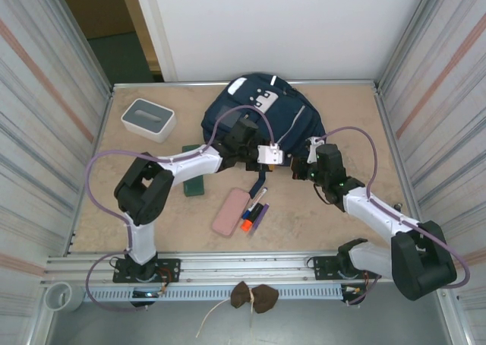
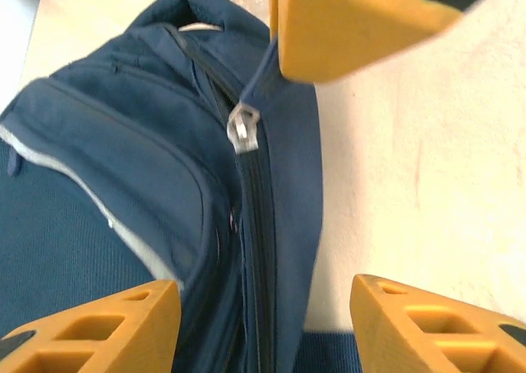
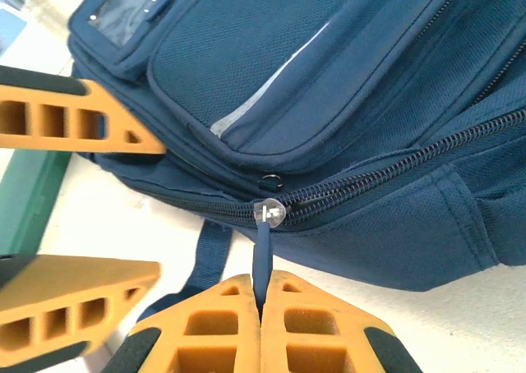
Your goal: Pack the student bag
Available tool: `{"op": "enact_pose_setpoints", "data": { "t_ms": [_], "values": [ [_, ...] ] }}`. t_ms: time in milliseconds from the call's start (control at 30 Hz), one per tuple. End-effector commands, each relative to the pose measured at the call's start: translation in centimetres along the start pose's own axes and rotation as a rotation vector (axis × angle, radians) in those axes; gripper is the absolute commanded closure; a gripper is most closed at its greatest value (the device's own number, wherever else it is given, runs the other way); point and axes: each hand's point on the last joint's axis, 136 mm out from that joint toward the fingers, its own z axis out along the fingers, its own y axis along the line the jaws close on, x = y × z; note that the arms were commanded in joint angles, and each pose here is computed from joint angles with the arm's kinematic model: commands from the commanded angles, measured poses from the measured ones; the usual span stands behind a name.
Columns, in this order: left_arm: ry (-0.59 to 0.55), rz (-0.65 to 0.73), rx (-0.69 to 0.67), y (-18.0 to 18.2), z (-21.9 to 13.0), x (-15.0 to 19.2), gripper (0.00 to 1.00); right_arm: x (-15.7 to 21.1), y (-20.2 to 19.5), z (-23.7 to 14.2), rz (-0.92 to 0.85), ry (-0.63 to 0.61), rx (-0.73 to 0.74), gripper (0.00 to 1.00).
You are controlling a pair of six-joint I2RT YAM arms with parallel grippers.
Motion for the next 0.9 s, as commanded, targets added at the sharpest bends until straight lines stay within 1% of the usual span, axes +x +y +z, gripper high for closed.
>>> {"op": "enact_pose_setpoints", "data": {
  "t_ms": [0, 200, 300, 367, 500, 633, 800, 867],
  "values": [
    [-0.035, -0.012, -0.011, 1.0, 0.9, -0.8, 0.51, -3.2, 2.9, -1.2, 0.014, -0.091, -0.091, 1.0],
    [-0.015, -0.032, -0.022, 1.6, 0.5, 0.8, 0.81, -3.0, 2.2, -1.7, 0.011, -0.096, -0.065, 1.0],
    [-0.022, -0.059, -0.018, 2.0, -0.4, 1.5, 0.93, -2.9, 1.6, -1.7, 0.007, -0.095, -0.04, 1.0],
    [-0.036, -0.082, -0.018, 2.2, -1.2, 1.7, 1.0, -2.7, 0.8, -1.6, -0.002, -0.086, 0.003, 1.0],
    [-0.083, -0.133, -0.016, 2.6, -3.0, 1.9, 1.0, -2.2, -1.4, -1.4, -0.02, -0.068, 0.124, 1.0],
    [-0.103, -0.174, -0.03, 3.0, -4.7, 2.5, 1.0, -1.9, -3.1, -1.3, -0.033, -0.052, 0.214, 1.0],
    [-0.082, -0.217, -0.075, 3.3, -6.5, 5.0, 1.0, -1.8, -4.6, -1.2, -0.013, -0.018, 0.269, 1.0],
    [-0.059, -0.239, -0.089, 3.3, -7.0, 6.4, 1.0, -2.1, -4.1, -1.2, -0.015, -0.019, 0.244, 1.0]
  ]
}}
